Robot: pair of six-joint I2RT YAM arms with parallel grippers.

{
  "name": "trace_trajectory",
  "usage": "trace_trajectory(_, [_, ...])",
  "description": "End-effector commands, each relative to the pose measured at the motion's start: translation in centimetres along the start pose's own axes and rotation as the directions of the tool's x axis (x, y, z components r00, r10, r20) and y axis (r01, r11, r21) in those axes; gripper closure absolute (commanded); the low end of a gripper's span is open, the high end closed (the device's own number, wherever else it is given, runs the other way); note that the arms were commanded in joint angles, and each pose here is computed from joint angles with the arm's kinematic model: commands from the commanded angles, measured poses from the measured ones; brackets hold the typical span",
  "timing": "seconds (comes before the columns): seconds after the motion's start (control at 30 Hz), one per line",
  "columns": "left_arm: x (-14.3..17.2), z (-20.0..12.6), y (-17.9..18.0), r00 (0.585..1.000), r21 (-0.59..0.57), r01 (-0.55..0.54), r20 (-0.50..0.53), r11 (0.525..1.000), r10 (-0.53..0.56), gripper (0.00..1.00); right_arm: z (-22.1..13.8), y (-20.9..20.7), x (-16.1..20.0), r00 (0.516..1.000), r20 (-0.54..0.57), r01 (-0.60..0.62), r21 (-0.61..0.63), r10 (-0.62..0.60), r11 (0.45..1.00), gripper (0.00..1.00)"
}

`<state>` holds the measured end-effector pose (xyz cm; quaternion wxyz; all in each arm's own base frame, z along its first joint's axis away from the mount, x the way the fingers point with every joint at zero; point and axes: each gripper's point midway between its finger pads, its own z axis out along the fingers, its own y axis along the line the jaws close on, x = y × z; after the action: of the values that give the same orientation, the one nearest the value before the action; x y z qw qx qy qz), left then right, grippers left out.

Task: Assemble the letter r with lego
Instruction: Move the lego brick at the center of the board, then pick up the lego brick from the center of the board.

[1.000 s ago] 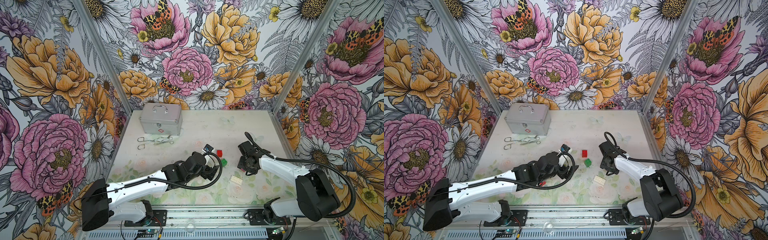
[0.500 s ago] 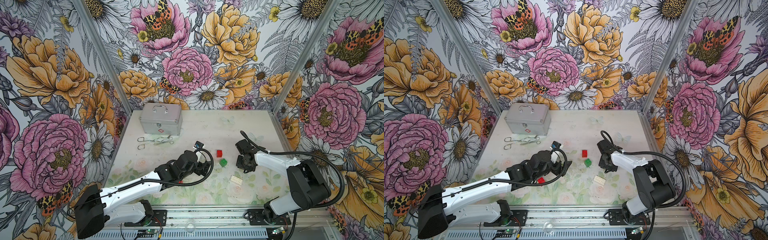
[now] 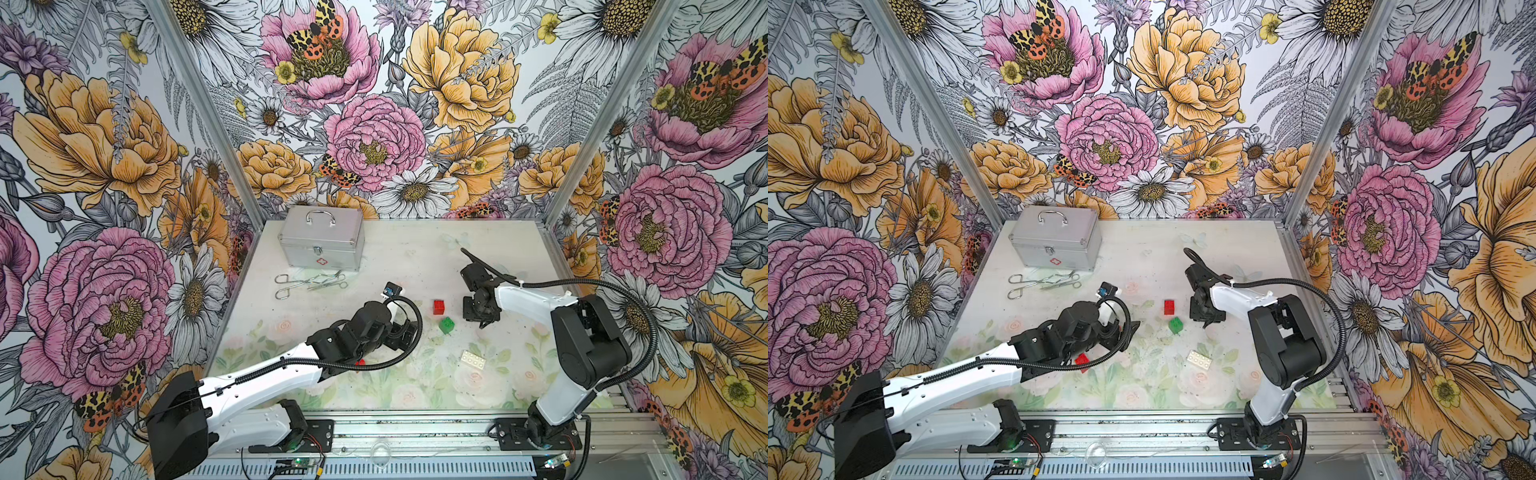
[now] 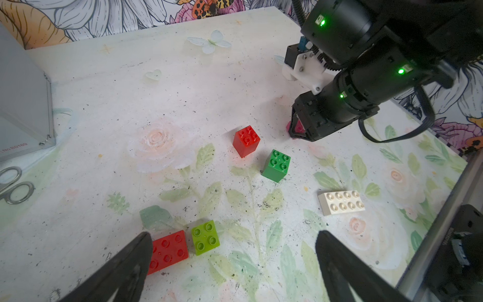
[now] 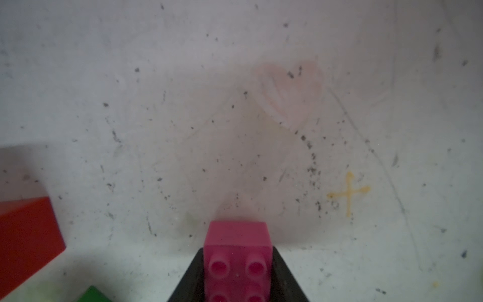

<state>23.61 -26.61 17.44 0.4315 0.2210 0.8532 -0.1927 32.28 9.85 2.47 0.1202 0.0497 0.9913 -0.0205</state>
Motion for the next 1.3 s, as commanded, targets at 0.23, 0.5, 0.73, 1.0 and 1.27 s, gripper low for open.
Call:
trace_trajectory(0.23, [-0.8,0.3,0.2,0.999,0.025,0.032,-0.015,0.999,-0.031,0.01,0.8,-0.9,-0.4,0.997,-0.032,0.072,0.02,-0.072,0.997,0.52])
trace_trajectory(0.5, [-1.5,1.3,-0.5,0.999,0.042,0.021,-0.042,0.999,-0.019,0.01,-1.4,-1.7,-0.1,0.999,-0.007,0.047,0.02,-0.047,0.999,0.26])
trace_trajectory(0.73, [-1.5,0.6,-0.6,0.999,0.06,0.016,-0.03,0.998,-0.014,0.01,-5.4,-2.0,2.7,0.985,0.04,-0.166,-0.072,0.169,0.984,0.26])
trace_trajectory(1.0, [0.3,-1.9,0.6,0.999,0.039,0.038,0.006,0.999,-0.038,0.01,-7.4,-1.5,8.2,0.942,0.016,-0.331,-0.127,0.335,0.935,0.23])
trace_trajectory(1.27, [1.5,-3.7,0.2,0.998,0.067,0.05,0.034,0.997,-0.052,0.01,-6.9,0.2,10.9,0.939,-0.02,-0.342,-0.111,0.342,0.933,0.23])
